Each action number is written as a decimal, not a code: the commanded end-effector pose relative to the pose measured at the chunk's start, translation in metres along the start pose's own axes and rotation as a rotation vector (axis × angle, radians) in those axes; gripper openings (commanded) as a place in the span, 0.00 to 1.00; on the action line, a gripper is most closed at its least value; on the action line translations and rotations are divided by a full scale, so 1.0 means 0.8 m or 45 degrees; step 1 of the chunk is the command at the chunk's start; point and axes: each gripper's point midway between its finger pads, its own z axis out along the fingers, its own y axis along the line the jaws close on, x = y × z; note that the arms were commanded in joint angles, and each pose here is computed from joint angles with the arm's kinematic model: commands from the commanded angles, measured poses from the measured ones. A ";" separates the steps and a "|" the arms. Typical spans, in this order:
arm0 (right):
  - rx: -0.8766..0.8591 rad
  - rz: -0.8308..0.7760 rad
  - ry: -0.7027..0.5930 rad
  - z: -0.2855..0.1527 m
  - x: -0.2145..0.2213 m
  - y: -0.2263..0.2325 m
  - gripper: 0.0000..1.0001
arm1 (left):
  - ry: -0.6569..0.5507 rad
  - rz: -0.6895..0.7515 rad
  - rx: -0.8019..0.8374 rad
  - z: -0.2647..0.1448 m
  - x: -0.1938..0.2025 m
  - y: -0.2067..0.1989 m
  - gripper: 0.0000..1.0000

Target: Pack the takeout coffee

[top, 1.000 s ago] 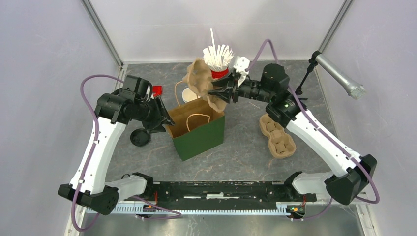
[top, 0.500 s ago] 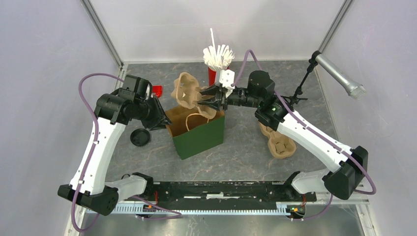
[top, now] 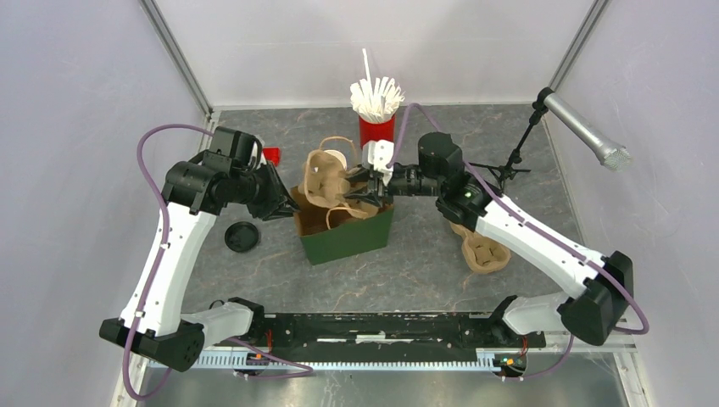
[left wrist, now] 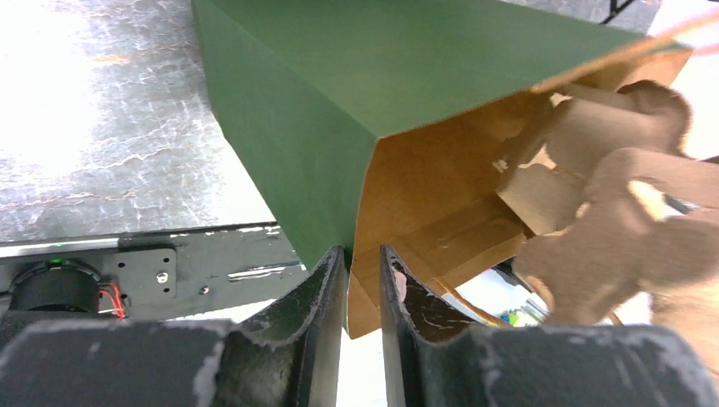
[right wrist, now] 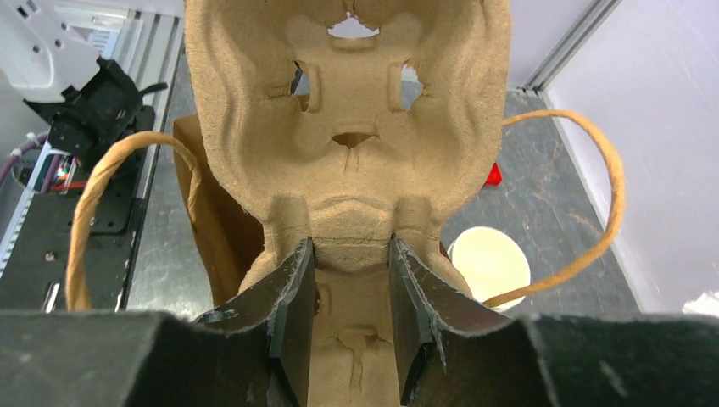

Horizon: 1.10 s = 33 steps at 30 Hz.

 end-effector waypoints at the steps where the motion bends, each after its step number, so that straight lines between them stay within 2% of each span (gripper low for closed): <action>1: 0.043 -0.072 0.060 -0.030 -0.007 0.010 0.31 | -0.004 0.062 0.177 -0.019 -0.004 -0.035 0.26; 11: 0.047 0.015 0.162 -0.040 -0.027 0.041 0.31 | 0.102 0.020 0.320 -0.034 0.012 -0.062 0.25; 24: 0.070 -0.041 0.327 -0.031 0.002 0.030 0.31 | 0.033 0.048 0.083 -0.024 -0.002 -0.024 0.35; 31: 0.017 -0.121 0.328 -0.026 0.006 0.032 0.31 | -0.033 0.042 0.046 -0.039 -0.009 -0.019 0.41; 33: 0.009 -0.137 0.320 -0.026 0.003 0.032 0.32 | -0.058 0.036 0.014 -0.045 -0.010 -0.013 0.45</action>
